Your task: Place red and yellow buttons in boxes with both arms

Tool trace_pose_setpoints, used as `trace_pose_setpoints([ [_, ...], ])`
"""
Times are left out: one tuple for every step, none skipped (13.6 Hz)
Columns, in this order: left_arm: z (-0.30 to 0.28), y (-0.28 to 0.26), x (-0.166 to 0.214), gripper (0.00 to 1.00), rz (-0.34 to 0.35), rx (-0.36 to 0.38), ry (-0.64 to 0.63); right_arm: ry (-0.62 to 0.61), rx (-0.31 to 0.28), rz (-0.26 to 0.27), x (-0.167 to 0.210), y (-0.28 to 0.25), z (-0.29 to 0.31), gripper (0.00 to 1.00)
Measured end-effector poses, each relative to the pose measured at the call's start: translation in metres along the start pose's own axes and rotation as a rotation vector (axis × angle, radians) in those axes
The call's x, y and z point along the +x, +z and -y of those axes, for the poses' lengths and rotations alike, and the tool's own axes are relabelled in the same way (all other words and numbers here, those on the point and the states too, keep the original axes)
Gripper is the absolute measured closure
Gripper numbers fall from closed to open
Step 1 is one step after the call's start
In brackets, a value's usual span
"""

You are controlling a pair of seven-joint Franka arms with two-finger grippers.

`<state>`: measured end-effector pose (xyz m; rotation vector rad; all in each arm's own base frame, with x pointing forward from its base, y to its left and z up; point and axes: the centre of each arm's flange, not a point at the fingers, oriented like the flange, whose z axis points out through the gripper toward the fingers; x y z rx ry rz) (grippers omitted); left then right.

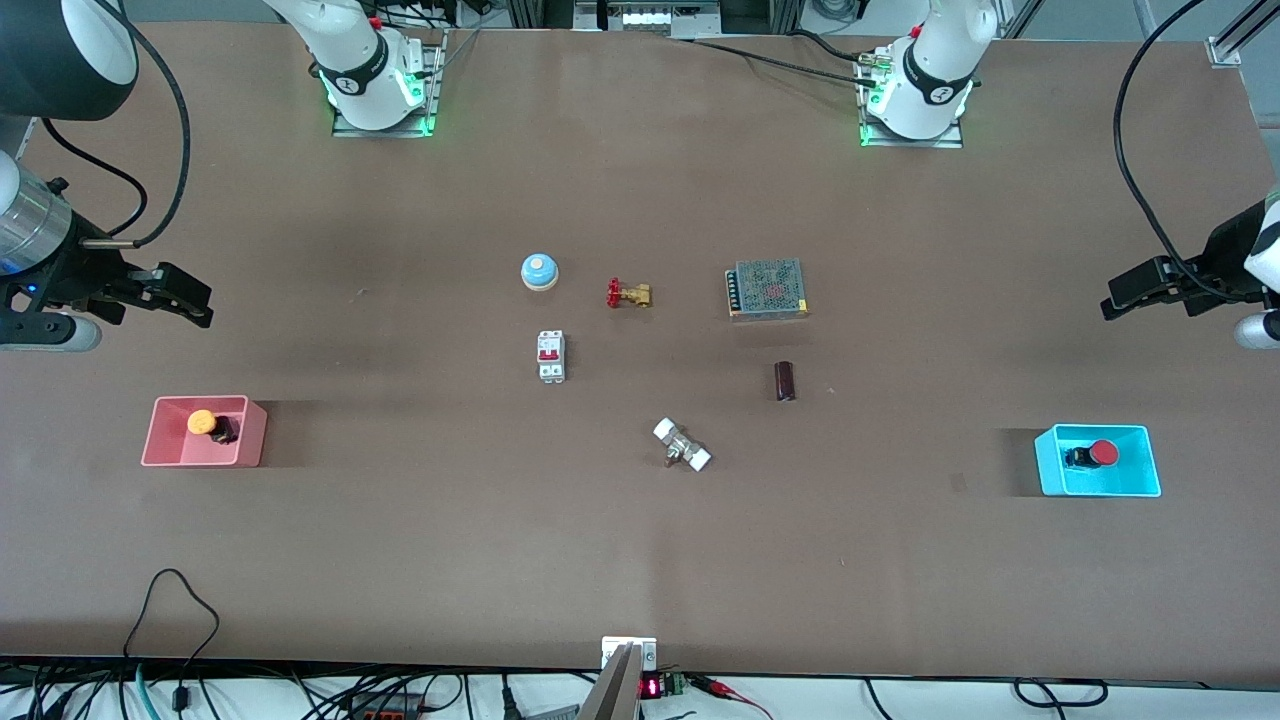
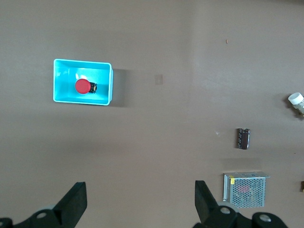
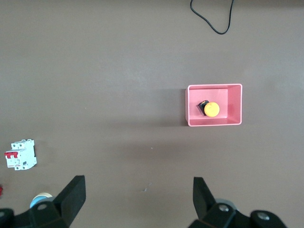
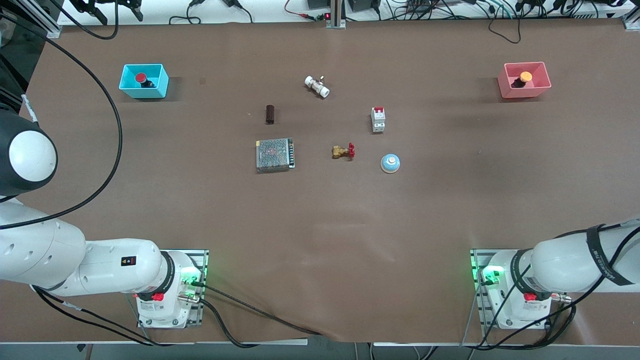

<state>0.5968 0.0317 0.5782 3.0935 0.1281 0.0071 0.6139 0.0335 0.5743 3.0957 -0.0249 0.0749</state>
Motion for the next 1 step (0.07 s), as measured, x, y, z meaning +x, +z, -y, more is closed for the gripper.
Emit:
trace_pose_setpoints([
  [0.0000,-0.0010,-0.0004,0.00,-0.002,0.000,0.000,0.000,0.000,0.000,-0.0001,0.0000,0.0001,0.00],
])
